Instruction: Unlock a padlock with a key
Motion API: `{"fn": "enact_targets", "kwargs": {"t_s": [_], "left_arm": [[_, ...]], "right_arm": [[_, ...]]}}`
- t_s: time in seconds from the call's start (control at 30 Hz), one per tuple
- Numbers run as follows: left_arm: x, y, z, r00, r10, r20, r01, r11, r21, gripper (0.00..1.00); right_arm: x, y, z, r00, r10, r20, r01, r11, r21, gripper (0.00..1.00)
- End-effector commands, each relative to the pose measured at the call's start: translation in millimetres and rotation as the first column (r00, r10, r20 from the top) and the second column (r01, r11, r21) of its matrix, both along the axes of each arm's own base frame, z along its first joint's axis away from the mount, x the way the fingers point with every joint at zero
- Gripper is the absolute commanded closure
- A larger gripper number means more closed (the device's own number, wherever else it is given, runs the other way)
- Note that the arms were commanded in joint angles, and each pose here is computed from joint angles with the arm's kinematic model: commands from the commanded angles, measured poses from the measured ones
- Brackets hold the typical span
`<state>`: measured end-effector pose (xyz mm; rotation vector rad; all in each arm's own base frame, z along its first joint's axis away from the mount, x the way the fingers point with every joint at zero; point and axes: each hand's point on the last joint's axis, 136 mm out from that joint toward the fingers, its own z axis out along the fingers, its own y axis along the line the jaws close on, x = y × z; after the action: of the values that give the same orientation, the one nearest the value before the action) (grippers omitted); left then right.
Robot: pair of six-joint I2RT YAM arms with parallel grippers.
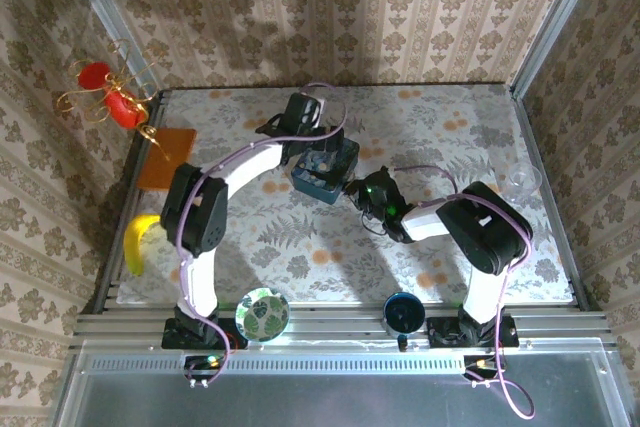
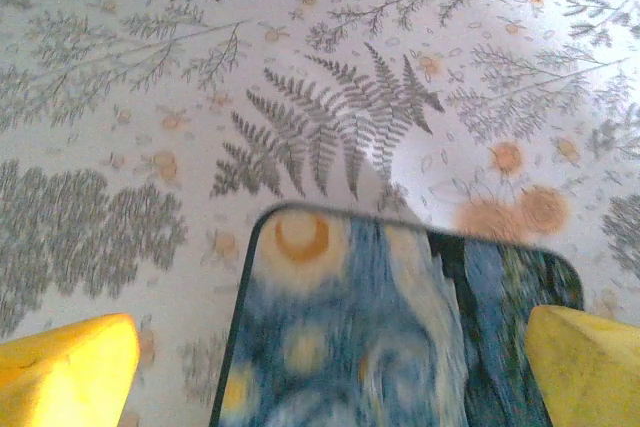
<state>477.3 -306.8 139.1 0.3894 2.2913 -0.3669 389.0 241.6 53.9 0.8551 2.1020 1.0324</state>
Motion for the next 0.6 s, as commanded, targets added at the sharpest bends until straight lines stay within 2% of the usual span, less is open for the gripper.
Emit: {"fn": "enact_targets", "kwargs": {"t_s": [0.0, 0.27, 0.4, 0.57], "left_arm": [[8.4, -4.1, -30.6, 0.999, -0.027, -0.047, 0.032, 0.993, 0.117, 0.0], [8.0, -13.0, -36.9, 0.997, -0.059, -0.058, 0.067, 0.988, 0.136, 0.0], [3.3, -18.6, -41.5, 0.992, -0.09, -0.092, 0.097, 0.992, 0.083, 0.0], [-3.2, -33.0, -40.9, 0.982, -0.147, -0.114, 0.149, 0.989, 0.008, 0.0]], "right_arm": [[1.8, -5.4, 19.0, 0.998, -0.042, 0.054, 0.04, 0.998, 0.042, 1.0], [-3.4, -50.9, 24.8, 0.995, -0.087, 0.041, 0.087, 0.996, -0.016, 1.0], [-12.7, -70.0, 32.2, 0.999, -0.034, -0.015, 0.032, 0.988, -0.149, 1.0], [-33.2, -94.3, 33.3, 0.986, 0.061, -0.157, -0.1, 0.961, -0.258, 1.0]]}}
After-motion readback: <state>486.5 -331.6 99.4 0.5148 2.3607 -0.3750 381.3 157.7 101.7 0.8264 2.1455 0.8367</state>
